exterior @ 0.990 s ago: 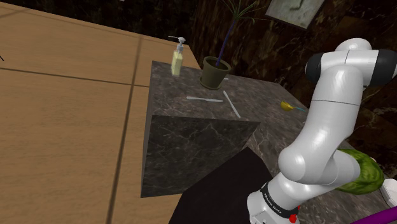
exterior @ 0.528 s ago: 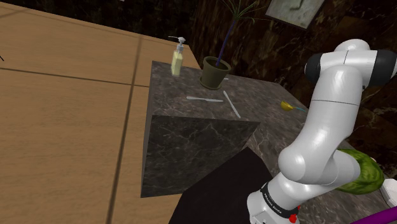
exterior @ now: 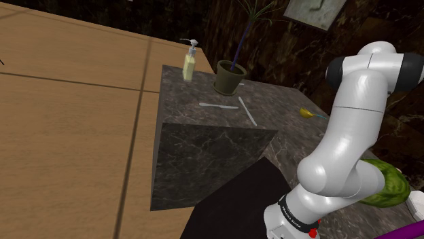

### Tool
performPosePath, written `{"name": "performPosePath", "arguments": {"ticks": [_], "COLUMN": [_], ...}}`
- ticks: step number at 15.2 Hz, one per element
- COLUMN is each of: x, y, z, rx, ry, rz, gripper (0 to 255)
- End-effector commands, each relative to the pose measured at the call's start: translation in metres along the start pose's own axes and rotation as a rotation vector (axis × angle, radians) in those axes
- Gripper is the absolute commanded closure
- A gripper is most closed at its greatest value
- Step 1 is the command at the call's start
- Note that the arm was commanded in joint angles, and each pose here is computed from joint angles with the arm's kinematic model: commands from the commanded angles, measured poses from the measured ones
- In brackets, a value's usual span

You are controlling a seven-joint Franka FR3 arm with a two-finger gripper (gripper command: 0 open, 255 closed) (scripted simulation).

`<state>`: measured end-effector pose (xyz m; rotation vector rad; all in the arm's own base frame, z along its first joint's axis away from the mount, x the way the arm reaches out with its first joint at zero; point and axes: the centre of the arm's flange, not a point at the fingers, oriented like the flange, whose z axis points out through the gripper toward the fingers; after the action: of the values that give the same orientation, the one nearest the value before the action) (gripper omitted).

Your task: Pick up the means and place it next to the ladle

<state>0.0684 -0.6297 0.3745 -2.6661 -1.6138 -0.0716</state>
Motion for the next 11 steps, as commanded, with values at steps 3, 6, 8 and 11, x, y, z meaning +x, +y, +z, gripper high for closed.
{"name": "performPosePath", "arguments": {"ticks": [3,6,8,11], "x": [0.001,0.001,0.001,0.001], "y": [0.000,0.000,0.000,0.000], "z": [-0.045,-0.045,-0.045,-0.045], "rx": [0.000,0.000,0.000,0.000], "ry": [0.000,0.000,0.000,0.000], "rz": [0.000,0.000,0.000,0.000], "gripper": [0,0,0,0]}}
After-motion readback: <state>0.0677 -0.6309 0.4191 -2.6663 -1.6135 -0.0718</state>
